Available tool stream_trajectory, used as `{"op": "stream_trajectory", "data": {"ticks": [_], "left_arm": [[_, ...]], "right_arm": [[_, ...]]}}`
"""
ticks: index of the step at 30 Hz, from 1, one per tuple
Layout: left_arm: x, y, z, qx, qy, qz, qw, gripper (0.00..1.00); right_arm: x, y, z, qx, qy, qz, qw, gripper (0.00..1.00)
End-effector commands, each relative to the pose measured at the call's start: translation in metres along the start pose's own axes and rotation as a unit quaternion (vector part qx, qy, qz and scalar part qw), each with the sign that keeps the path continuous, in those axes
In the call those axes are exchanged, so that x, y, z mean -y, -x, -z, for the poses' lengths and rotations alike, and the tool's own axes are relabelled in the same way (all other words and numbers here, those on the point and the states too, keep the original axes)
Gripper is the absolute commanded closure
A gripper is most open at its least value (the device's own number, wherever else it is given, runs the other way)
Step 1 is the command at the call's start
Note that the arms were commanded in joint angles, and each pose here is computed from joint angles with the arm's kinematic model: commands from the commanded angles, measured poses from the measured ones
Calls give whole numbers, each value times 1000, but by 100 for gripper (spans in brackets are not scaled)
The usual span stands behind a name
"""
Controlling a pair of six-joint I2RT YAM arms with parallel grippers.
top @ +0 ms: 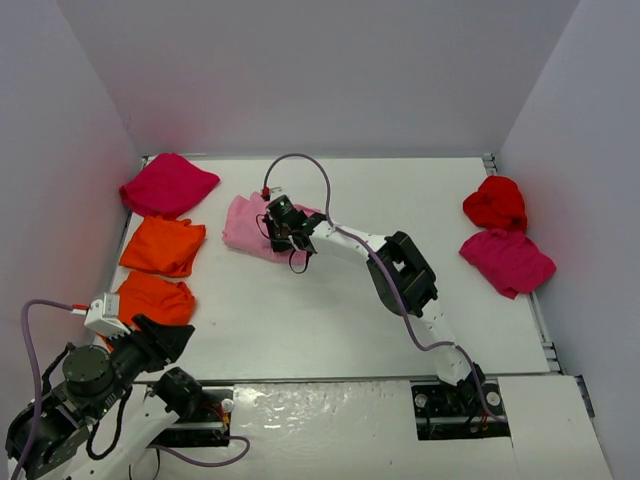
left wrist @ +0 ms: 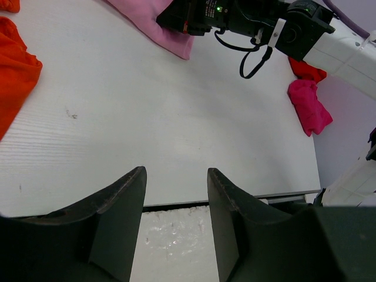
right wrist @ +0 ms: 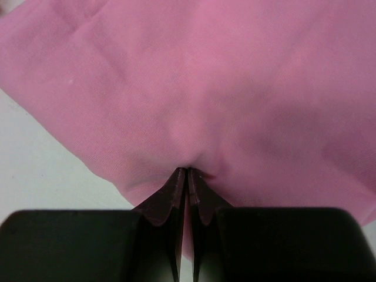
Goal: Fold and stack the t-shirts
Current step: Neatly place the folded tshirt to the corner
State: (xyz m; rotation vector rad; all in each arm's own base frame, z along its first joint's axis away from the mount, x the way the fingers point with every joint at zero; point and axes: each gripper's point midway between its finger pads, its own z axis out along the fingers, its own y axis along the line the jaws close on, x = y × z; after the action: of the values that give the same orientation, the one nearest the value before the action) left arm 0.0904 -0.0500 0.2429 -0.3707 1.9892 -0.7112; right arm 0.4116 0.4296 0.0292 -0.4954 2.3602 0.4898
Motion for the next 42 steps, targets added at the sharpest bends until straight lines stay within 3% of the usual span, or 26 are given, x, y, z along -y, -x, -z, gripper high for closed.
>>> {"op": "stream_trajectory", "data": {"ticks": [1,8,19,22,35,42], "left_arm": [[10,14,4,22,-13,3,1000,58],[8,12,4,25,-14,8,1000,58],[3,6,2,20,-6,13,1000,58],[3,5,0,18,-9,13,1000,58],[-6,3,3,23,2,0,1000,58],[-10,2,6,24,5,-2,1000,58]], "right_arm": [[6,1,4,4,-5,-2,1000,97],[14,-20,-1,-17,-16,-4,1000,99],[-15,79,55,110,2,-7,994,97],[-24,88,56,117,21,-13,993,96],[-66,65,3,71,139,-50,986,100],[-68,49,-16,46,158,-73,984,100]]}}
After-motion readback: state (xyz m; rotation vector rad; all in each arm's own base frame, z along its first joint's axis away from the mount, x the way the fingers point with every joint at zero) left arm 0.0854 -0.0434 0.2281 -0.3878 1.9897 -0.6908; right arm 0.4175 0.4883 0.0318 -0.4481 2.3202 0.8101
